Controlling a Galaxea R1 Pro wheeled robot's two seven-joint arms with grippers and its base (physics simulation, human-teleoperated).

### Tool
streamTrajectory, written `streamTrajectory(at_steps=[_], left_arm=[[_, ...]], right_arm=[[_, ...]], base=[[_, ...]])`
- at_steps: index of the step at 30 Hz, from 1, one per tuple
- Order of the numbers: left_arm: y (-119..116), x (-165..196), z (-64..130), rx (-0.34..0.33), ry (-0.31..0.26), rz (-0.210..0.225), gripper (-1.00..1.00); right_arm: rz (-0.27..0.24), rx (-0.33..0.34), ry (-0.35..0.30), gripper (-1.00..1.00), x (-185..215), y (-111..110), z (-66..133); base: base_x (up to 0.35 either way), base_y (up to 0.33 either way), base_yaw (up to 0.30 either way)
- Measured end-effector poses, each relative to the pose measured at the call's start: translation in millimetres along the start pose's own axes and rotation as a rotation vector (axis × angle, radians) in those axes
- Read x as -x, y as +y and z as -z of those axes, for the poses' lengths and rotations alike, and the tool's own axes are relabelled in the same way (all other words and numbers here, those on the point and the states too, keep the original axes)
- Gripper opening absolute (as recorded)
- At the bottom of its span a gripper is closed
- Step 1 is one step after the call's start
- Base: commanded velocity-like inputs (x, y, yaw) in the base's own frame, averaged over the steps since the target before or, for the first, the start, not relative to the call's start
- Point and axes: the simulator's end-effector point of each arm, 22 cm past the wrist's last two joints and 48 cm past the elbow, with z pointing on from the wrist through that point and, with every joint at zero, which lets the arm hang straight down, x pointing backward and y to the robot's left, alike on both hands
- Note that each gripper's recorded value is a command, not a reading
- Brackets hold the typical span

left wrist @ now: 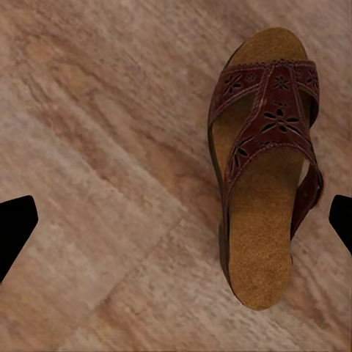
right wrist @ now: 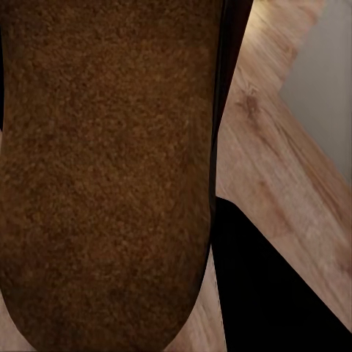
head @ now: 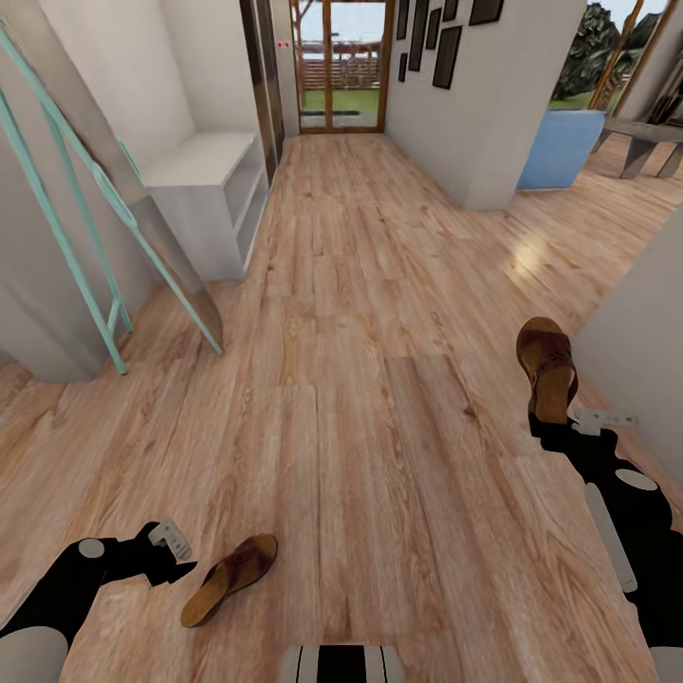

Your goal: Pick up the two gym shoes and the two sandals from the corridor floor and place them onto the hallstand (shoe rack) in the corridor, making sure they are on the rack and not on the floor. Arrange them so the two gym shoes are next to each other and the two sandals are next to each other.

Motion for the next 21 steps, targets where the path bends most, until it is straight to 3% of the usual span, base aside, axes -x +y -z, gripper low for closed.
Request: streamTrajectory(at_steps=[12, 21], left_arm=[[-2, -3, 0.1, -0.003, 0.005, -0.008, 1.00], [-11, -21, -15.3, -0.033, 0.036, 0.010, 1.00]], right_arm=[[0.000, 0.000, 0.000, -1.00, 0, 0, -0.1], [0.014, 0.001, 0.046, -1.00, -28, 4, -12.1]], base=[[0.007, -0.006, 0.000], [0.000, 0.000, 0.000]])
